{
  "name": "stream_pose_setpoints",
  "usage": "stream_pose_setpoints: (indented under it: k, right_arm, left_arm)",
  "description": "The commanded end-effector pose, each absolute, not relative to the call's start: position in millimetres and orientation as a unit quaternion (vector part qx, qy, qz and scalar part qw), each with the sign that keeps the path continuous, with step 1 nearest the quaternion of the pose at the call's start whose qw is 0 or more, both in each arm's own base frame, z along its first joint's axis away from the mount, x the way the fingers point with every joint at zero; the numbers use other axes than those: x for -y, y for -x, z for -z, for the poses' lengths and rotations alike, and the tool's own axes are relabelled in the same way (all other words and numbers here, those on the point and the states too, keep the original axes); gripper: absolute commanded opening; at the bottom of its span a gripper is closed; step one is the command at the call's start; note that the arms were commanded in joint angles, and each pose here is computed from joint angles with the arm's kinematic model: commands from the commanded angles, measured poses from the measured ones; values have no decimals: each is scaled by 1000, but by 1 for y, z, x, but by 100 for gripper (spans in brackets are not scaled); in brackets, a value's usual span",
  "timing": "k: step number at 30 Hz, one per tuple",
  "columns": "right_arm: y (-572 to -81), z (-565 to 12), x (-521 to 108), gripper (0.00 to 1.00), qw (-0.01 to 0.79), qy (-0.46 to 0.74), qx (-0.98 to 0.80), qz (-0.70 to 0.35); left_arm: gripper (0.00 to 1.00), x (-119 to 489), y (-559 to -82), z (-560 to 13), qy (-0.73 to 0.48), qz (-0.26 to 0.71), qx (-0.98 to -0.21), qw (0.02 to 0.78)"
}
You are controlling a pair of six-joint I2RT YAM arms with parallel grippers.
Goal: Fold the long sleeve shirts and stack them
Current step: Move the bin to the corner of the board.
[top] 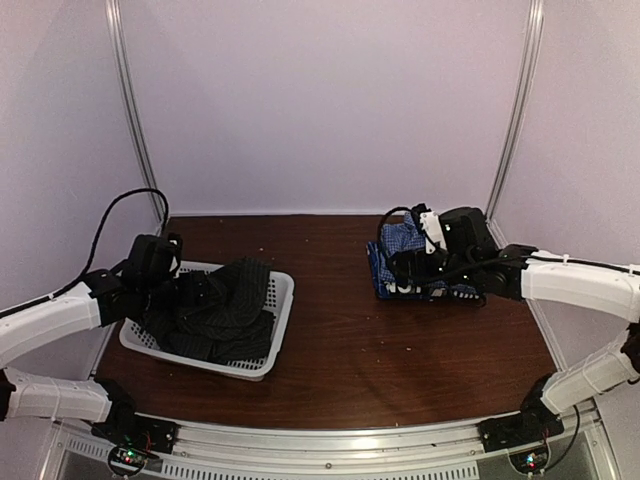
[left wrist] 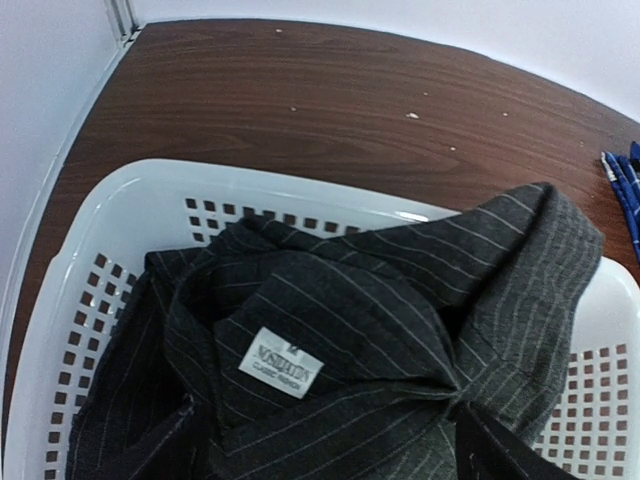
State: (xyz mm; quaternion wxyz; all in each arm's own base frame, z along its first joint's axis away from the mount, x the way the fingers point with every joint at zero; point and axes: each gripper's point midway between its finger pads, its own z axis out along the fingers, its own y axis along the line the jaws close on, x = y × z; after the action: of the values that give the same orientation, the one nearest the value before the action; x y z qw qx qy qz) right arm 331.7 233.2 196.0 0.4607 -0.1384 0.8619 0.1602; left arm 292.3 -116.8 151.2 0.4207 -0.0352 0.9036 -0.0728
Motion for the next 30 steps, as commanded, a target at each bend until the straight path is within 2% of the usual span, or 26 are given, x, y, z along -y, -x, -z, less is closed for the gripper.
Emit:
stream_pose_setpoints:
  k: [1,6,14,21,30]
  right_arm:
    - [-330,-198,-254,100,456,155,-854,-198]
    - [-333,-189,-260,100,447,165,-858,-194]
    - [-328,-173,-258,100,436,155,-863,-201]
    - [-328,-169,-254,100,434,153,-868,-188]
    - [-336,-161,-251,100,431,147,-875,-163]
  left_arm:
    - [85,96,-303,-137,74,64,-905,414]
    - [76,111,-321,-124,53,93,-911,397]
    - [80,125,-358,-93,30,67,-927,369]
    - [78,109,-416,-73,66,58,-924,373]
    - [77,70,-514,-69,101,35,-914,392]
